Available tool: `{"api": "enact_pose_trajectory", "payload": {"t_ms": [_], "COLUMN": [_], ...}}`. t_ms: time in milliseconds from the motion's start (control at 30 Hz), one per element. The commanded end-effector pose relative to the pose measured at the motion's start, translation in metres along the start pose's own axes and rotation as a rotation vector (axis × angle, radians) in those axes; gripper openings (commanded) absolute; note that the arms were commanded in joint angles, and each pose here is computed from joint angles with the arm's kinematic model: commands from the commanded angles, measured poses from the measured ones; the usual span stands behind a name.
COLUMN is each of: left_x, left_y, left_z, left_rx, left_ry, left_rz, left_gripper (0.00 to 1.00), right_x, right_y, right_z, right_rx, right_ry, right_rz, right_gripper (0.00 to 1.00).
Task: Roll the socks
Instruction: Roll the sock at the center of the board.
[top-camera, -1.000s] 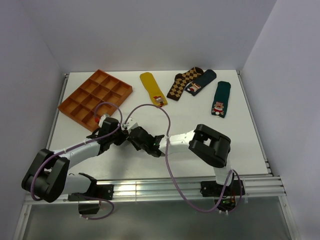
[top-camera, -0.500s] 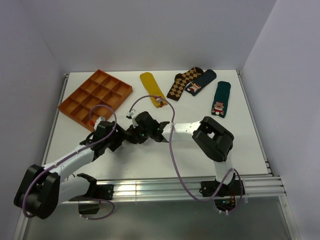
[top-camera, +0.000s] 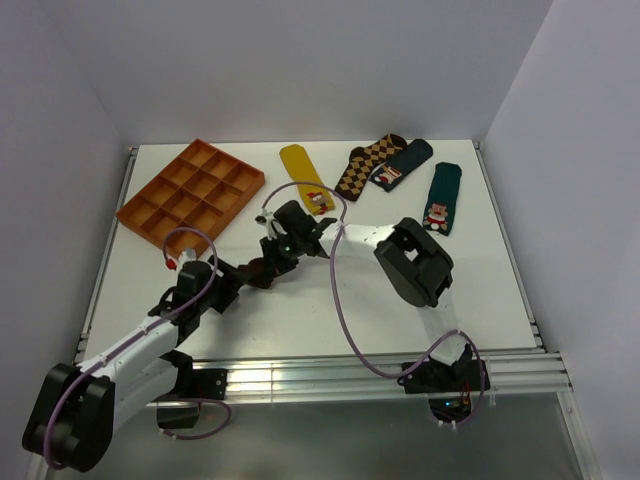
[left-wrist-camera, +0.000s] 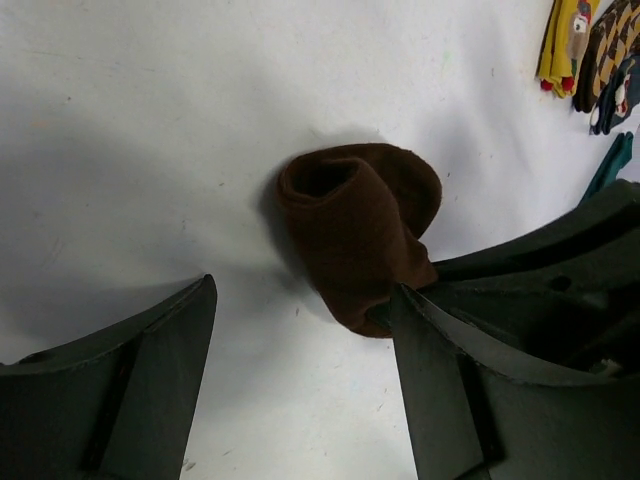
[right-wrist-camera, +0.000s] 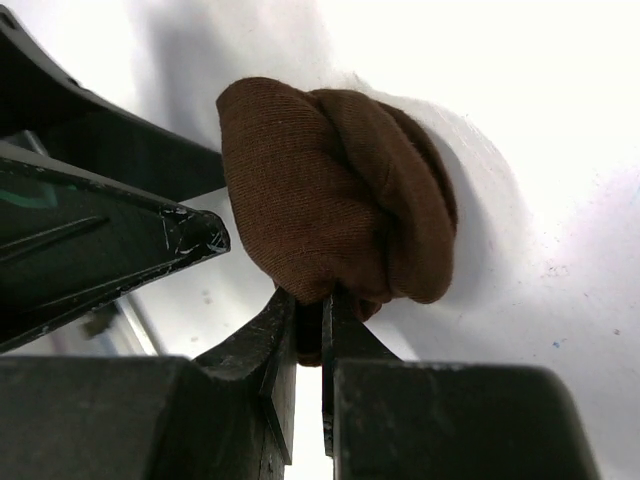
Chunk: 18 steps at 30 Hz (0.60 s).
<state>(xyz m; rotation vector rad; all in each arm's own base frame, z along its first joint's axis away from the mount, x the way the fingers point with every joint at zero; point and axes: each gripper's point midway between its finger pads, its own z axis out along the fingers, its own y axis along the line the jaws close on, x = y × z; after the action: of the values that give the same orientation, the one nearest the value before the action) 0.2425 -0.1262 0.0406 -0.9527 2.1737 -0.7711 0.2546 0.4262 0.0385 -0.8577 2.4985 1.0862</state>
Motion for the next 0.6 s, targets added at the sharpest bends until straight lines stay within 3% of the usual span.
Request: {"api": "enact_pose_trajectory", "payload": {"t_ms": [0, 333, 567], "left_x": [-0.002, 0.002, 0.003], "left_y": [-0.01, -0.006, -0.005], "left_z": [0.003, 0.018, 0.028], "left_rx": [0.06, 0.052, 0.028], "left_ry": [-0.009, 0.011, 0.026], "left_rz": [0.007, -0.004, 0.011], "left_gripper": [0.74, 0.72, 0.68], "right_x": [0.026, 0.028, 0.02], "right_y": [-0.006, -0.019, -0.019], "right_z": [0.0, 0.006, 0.01], "right_rx": [-0.056, -0.144, -0.155], "right_ry": [0.133, 0.165, 0.16], "right_rz": [0.192, 0.453, 0.505], "right_gripper": [0.0, 0.0, 0.0]}}
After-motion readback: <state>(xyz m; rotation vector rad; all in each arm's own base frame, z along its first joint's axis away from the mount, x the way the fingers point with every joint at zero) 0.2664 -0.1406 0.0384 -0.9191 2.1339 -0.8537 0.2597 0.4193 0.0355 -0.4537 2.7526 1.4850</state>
